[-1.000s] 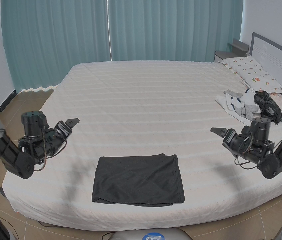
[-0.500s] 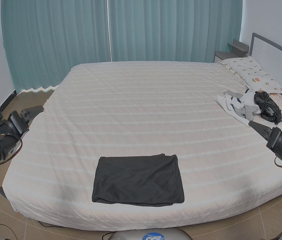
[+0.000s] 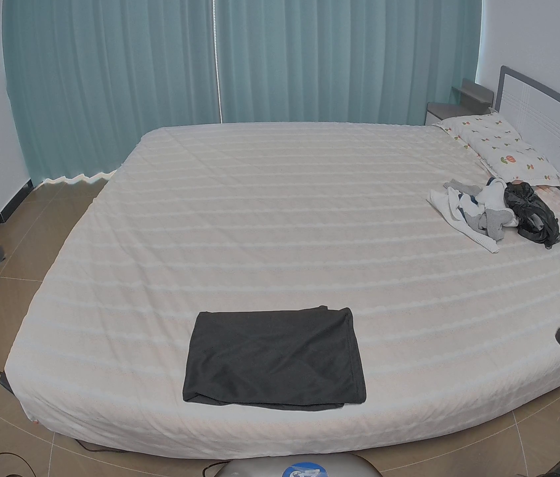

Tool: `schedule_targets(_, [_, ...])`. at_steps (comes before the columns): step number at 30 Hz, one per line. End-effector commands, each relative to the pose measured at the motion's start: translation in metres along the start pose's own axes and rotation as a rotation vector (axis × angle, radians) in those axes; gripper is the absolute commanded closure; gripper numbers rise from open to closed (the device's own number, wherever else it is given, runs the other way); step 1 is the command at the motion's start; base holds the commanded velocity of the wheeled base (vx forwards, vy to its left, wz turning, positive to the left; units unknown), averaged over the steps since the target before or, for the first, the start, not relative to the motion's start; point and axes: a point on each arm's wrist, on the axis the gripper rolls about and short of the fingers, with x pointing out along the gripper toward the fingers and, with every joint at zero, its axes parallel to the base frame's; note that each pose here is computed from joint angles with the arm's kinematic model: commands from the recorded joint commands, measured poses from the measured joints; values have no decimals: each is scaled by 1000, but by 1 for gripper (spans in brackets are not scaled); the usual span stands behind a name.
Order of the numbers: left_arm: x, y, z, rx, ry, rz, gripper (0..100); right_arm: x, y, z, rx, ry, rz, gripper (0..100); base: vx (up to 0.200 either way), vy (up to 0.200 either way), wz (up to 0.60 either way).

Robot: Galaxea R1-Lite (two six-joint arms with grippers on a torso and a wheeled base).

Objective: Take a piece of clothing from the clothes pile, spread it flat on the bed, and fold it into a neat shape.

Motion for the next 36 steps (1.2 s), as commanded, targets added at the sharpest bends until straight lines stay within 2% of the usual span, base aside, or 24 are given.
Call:
schedule_targets(1, [-77,4,2,163,-219,78,0,-90,16,2,-223,-242,38,0,0,0,0])
schedule_targets(6, [-95,10,-12,253,-212,127,0,-100,18,-8,-259,-248,-18,0,0,0,0])
schedule_targets(7, [-107,13,-22,309,-201,132,0,-102,16,-21,-303,-239,-24,0,0,0,0])
schedule_targets(8, [-111,14,-26,324,-202,134,0,-102,15,-26,-322,-237,-21,0,0,0,0])
schedule_targets(9, [-123,18,-37,369,-209,135,0,-100,12,-40,-380,-232,-28,0,0,0,0])
schedule_targets(13, [-130,21,-46,434,-231,138,0,-95,10,-44,-453,-219,-52,0,0,0,0])
schedule_targets(16, [-134,26,-65,520,-252,171,0,-89,9,-49,-507,-221,-56,0,0,0,0])
schedule_targets(19, [-137,27,-78,531,-263,190,0,-79,5,-56,-523,-235,-62,0,0,0,0])
schedule_targets(21, [-137,27,-78,531,-263,190,0,-79,5,-56,-523,-235,-62,0,0,0,0])
schedule_targets(22, [-128,30,-88,532,-236,165,0,-59,-2,-76,-533,-296,-65,0,0,0,0])
schedule_targets(24, [-124,32,-93,527,-219,162,0,-49,-7,-90,-543,-342,-67,0,0,0,0])
schedule_targets(27, [-115,36,-103,525,-174,163,0,-50,-7,-91,-528,-337,-72,0,0,0,0])
schedule_targets(28, [-108,39,-110,523,-160,160,0,-50,-7,-98,-502,-315,-115,0,0,0,0])
schedule_targets(29, [-100,41,-117,519,-176,156,0,-52,-7,-111,-470,-267,-134,0,0,0,0])
schedule_targets(30, [-100,41,-117,519,-176,156,0,-52,-7,-111,-470,-267,-134,0,0,0,0])
schedule_targets(31, [-87,46,-130,518,-200,131,0,-51,-9,-117,-429,-179,-112,0,0,0,0])
schedule_targets(33, [-84,47,-134,518,-205,123,0,-51,-8,-115,-420,-181,-113,0,0,0,0])
schedule_targets(34, [-73,52,-150,513,-218,98,0,-51,-8,-115,-339,-204,-94,0,0,0,0])
schedule_targets(35, [-73,53,-152,508,-198,94,0,-52,-8,-115,-325,-204,-88,0,0,0,0])
schedule_targets(36, [-73,54,-157,451,-122,85,0,-52,-7,-115,-273,-199,-55,0,0,0,0])
